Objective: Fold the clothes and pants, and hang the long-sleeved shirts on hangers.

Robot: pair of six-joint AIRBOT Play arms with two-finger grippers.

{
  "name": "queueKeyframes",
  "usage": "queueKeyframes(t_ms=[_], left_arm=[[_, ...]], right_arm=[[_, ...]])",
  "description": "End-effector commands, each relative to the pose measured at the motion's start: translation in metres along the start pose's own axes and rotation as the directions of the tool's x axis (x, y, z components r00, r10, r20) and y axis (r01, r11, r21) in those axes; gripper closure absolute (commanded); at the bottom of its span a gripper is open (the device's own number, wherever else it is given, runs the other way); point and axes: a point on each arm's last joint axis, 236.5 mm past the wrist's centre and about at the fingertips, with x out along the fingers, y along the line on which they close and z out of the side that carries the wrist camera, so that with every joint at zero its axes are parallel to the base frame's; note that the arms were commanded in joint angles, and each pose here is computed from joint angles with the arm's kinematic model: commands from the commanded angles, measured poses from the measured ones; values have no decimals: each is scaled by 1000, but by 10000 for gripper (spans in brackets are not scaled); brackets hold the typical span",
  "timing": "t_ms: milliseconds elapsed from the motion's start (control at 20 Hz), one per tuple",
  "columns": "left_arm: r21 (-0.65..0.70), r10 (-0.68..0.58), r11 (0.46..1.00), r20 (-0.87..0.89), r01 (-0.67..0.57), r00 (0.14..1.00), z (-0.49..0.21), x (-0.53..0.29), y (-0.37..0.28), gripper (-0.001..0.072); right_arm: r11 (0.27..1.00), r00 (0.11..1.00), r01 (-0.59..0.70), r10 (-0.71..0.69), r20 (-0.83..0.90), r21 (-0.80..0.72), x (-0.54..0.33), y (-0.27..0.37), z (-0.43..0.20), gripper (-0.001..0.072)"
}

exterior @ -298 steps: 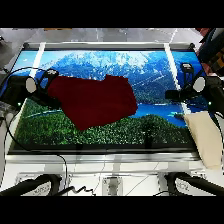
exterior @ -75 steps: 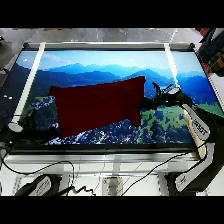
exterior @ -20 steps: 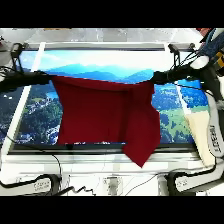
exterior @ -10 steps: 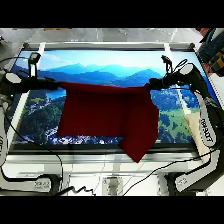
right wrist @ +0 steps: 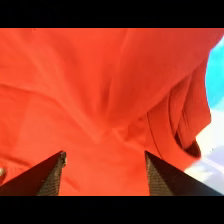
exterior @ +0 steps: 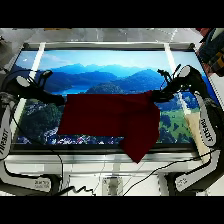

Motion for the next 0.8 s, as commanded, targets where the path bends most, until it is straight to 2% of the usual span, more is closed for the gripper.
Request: queueKeyframes(t_ms=[0, 100, 300, 450, 650, 750], left_arm=[[-50, 30, 998, 14, -30, 999, -4, -30, 4, 423], [-27, 68, 997, 64, -66, 996, -6, -70, 8, 697], [-48, 204, 979, 189, -198, 961, -20, -157, 31, 695], [-136, 290, 955, 234, -264, 928, -39, -196, 54, 695], [-232, 297, 940, 185, -252, 937, -72, -190, 77, 695], [-263, 260, 940, 139, -217, 956, -91, -167, 77, 694]], right_arm=[[999, 999, 19, -17, -40, 48, -20, -13, -21, 319], [995, 999, 12, -9, -31, 99, -35, -24, -39, 347], [969, 989, -32, 66, -131, 247, -19, -26, -131, 346], [942, 964, -67, 146, -223, 329, 23, -5, -204, 345], [835, 925, -242, 352, -144, 494, 70, 44, -233, 344], [791, 919, -256, 377, -113, 555, 86, 50, -241, 344]])
